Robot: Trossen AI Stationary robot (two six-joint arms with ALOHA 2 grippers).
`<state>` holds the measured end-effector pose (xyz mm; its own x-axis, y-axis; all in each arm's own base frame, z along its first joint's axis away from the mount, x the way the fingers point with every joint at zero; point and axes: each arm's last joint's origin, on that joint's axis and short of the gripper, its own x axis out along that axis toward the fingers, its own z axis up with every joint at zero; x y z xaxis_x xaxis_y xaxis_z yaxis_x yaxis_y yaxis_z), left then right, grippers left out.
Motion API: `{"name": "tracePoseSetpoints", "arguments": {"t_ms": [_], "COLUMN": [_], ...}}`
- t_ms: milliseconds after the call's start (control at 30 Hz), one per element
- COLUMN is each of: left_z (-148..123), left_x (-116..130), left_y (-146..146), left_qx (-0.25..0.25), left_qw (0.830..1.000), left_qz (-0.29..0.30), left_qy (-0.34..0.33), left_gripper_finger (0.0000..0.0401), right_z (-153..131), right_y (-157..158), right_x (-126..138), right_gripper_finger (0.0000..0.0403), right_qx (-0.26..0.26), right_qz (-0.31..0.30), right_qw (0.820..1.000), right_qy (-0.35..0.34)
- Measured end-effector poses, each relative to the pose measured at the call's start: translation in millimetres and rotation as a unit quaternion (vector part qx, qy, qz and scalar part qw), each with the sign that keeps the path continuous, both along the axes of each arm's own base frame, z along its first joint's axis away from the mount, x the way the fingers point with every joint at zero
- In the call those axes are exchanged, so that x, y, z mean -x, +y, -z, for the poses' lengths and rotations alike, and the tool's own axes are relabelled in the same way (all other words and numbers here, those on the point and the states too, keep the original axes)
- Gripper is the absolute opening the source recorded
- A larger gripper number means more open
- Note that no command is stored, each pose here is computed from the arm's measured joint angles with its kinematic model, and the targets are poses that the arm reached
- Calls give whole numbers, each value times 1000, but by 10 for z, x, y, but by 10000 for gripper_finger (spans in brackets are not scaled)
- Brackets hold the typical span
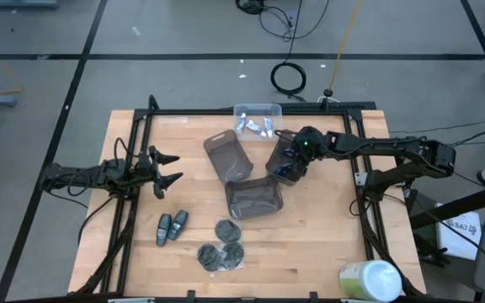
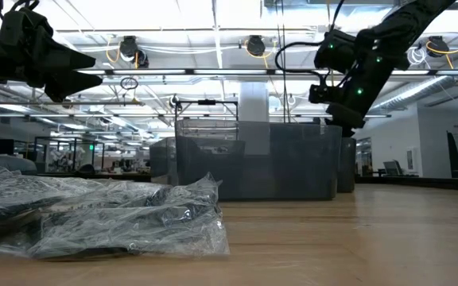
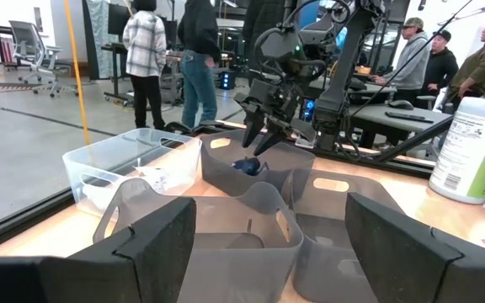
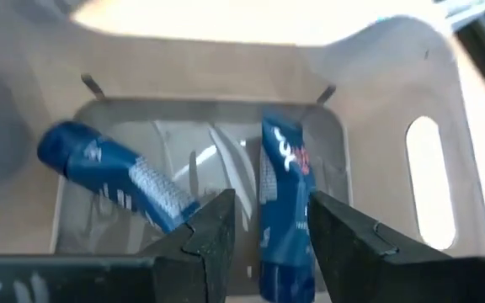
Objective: Pick & Place Travel size toiletries
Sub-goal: Put the left gray deodorant into the top left black transparent bin
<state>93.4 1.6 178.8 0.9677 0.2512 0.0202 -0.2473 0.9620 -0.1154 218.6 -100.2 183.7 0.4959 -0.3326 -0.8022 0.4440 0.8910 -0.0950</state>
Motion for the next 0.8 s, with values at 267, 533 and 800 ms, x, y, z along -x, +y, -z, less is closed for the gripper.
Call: {"name": "tracePoseSetpoints", "arguments": {"t_ms": [267, 533, 800], "left_z": [0, 0, 0], "left_x": [0, 0, 0], "left_y": [0, 0, 0], "left_qx": [0, 0, 0], "left_qw": [1000, 1000, 1000], "left_qz": [0, 0, 0], "left_qy": [0, 0, 0], "left_gripper_finger": [296, 296, 296], "right_z": [-312, -706, -622], "right_y": [167, 669, 957], "right_x": [-32, 220, 614], "right_gripper_finger": [141, 101, 6], "right_qx": [16, 25, 54], "right_qz": [-53, -159, -225], "right_qw": [992, 964, 925], "right_qy": [-109, -214, -301]}}
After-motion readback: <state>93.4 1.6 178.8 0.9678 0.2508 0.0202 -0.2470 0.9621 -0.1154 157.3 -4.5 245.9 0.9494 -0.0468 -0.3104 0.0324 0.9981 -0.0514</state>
